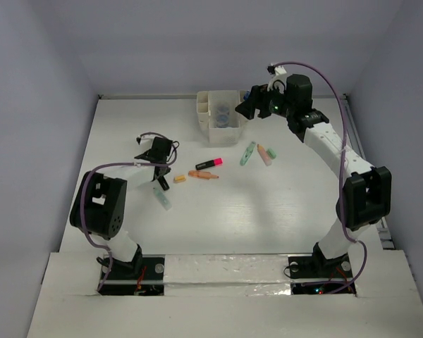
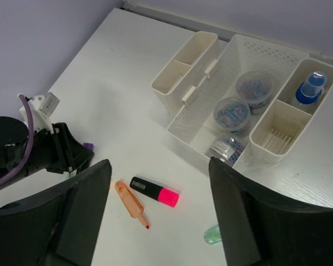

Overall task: Sort the stationery into containers
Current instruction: Pick up the pen from the center of the board, then place the pen in the storage box.

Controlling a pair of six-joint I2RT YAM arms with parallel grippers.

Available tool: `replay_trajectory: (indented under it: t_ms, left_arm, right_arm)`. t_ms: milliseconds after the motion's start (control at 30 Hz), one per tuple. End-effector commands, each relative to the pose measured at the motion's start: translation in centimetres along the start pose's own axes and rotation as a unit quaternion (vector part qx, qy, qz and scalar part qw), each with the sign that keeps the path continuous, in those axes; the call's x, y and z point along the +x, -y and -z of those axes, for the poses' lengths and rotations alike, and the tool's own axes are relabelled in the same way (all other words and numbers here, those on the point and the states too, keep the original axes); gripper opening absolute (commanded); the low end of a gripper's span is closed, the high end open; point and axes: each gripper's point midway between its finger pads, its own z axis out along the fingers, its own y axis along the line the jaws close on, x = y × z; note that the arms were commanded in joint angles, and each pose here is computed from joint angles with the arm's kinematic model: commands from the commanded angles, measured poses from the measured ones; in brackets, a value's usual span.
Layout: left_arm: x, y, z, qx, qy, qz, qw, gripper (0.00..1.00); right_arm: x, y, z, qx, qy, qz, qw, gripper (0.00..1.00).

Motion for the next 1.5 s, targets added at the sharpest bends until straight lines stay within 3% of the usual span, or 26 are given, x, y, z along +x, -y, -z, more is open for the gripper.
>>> replay_trajectory:
  t_ms: [0,33,167,333,400,533,567,633,733,833,967,1133,1233,1267,1467]
  left_arm:
    - [-5.6,1.1,2.6,0.021,0.075,0.017,0.997,0.0]
    - [-6.4,1.3,3.3,0.028,0.085,0.019,0.996,0.0]
    - [-12.2,2.6,9.1,0.101,0.168,0.045,0.98,0.0]
    - [-15.8,3.0,14.8,0.169,0.229,0.033,0.958,0.0]
    - [-17.1,3.7,17.6,0.22,0.259,0.037,0.94,0.0]
    - [-18.0,5.2,22.2,0.314,0.304,0.005,0.899,0.0]
    - [-17.9,5.9,24.1,0.358,0.318,-0.006,0.878,0.0]
    - [-17.7,6.3,25.6,0.388,0.327,-0.02,0.862,0.0]
    - [-16.3,7.7,28.0,0.453,0.324,-0.072,0.827,0.0]
    - [-14.1,8.7,29.5,0.505,0.303,-0.129,0.798,0.0]
    - [-11.6,8.9,30.8,0.543,0.294,-0.173,0.767,0.0]
    - [-8.0,9.7,30.9,0.562,0.267,-0.238,0.746,0.0]
    - [-6.1,10.5,30.6,0.566,0.241,-0.263,0.743,0.0]
    - [-6.1,10.6,30.0,0.559,0.233,-0.263,0.751,0.0]
    - [-6.0,11.1,29.7,0.549,0.238,-0.278,0.751,0.0]
  right_arm:
    - [-0.7,-1.6,-0.5,-0.039,0.012,0.005,0.999,0.8]
    - [-0.4,-1.9,-0.9,-0.044,0.008,0.002,0.999,1.0]
    - [0.0,-2.9,-1.4,-0.057,0.001,-0.009,0.998,1.0]
    - [-0.2,-6.7,-1.7,-0.115,0.009,-0.013,0.993,1.0]
    - [0.1,-9.0,-1.7,-0.153,0.004,-0.019,0.988,1.0]
    - [0.5,-14.0,-1.9,-0.208,0.007,-0.007,0.978,0.6]
    - [0.6,-14.9,-1.8,-0.22,0.005,-0.022,0.975,0.52]
    - [0.0,-16.1,-1.5,-0.242,0.018,-0.032,0.97,0.47]
    - [-0.6,-16.7,-1.3,-0.252,0.017,-0.063,0.966,0.48]
    - [-1.4,-18.4,-0.7,-0.266,0.013,-0.075,0.961,0.64]
    - [-1.7,-19.4,-0.1,-0.25,0.005,-0.086,0.964,0.72]
    - [-0.3,-19.1,0.1,-0.222,-0.028,-0.111,0.968,0.75]
    - [1.2,-19.4,0.3,-0.226,-0.056,-0.119,0.965,0.75]
    - [1.4,-19.5,0.6,-0.229,-0.059,-0.121,0.964,0.75]
    - [2.0,-20.9,2.2,-0.24,-0.066,-0.122,0.961,0.74]
